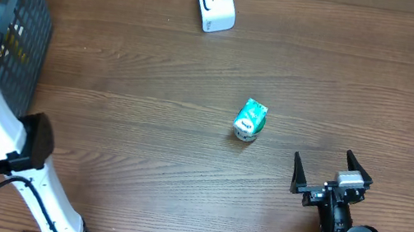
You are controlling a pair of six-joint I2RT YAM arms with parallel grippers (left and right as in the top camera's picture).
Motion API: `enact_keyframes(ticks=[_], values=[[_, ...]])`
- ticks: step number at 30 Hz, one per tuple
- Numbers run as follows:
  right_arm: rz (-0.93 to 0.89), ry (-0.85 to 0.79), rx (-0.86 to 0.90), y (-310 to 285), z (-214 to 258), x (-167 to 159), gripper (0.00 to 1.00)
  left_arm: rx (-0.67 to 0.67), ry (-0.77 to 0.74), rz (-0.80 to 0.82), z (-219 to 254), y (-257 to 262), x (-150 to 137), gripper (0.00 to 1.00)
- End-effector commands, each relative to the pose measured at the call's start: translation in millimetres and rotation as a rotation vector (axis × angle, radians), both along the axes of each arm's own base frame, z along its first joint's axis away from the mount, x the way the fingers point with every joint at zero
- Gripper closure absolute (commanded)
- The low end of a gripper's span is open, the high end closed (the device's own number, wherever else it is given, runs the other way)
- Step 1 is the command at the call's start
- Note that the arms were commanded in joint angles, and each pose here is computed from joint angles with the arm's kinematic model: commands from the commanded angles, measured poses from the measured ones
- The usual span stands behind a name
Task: Scan the item barcode
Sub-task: 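Move the left gripper back into the basket and grasp the oil bottle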
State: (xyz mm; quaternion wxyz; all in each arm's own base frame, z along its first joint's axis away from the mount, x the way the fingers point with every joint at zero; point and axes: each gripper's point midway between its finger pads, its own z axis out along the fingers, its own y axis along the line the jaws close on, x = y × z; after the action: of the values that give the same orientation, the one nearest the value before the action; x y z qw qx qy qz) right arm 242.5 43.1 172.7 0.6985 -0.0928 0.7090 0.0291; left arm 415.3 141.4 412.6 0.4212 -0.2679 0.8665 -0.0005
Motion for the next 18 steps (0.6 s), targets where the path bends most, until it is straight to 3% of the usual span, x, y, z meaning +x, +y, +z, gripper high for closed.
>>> enact_keyframes(ticks=[1, 6, 10, 18], values=[[0.003, -0.001, 0.0, 1, -2, 0, 0.0, 0.08, 0.105, 0.094, -26, 53, -5, 0.0], [0.003, -0.001, 0.0, 1, -2, 0, 0.0, 0.093, 0.252, 0.078, -83, 97, 8, 0.01], [0.003, -0.002, -0.001, 1, -2, 0, 0.0, 0.012, 0.266, 0.033, -123, 121, 26, 0.0], [0.003, -0.002, -0.001, 1, -2, 0, 0.0, -0.052, 0.357, -0.02, -188, 150, 33, 0.01]])
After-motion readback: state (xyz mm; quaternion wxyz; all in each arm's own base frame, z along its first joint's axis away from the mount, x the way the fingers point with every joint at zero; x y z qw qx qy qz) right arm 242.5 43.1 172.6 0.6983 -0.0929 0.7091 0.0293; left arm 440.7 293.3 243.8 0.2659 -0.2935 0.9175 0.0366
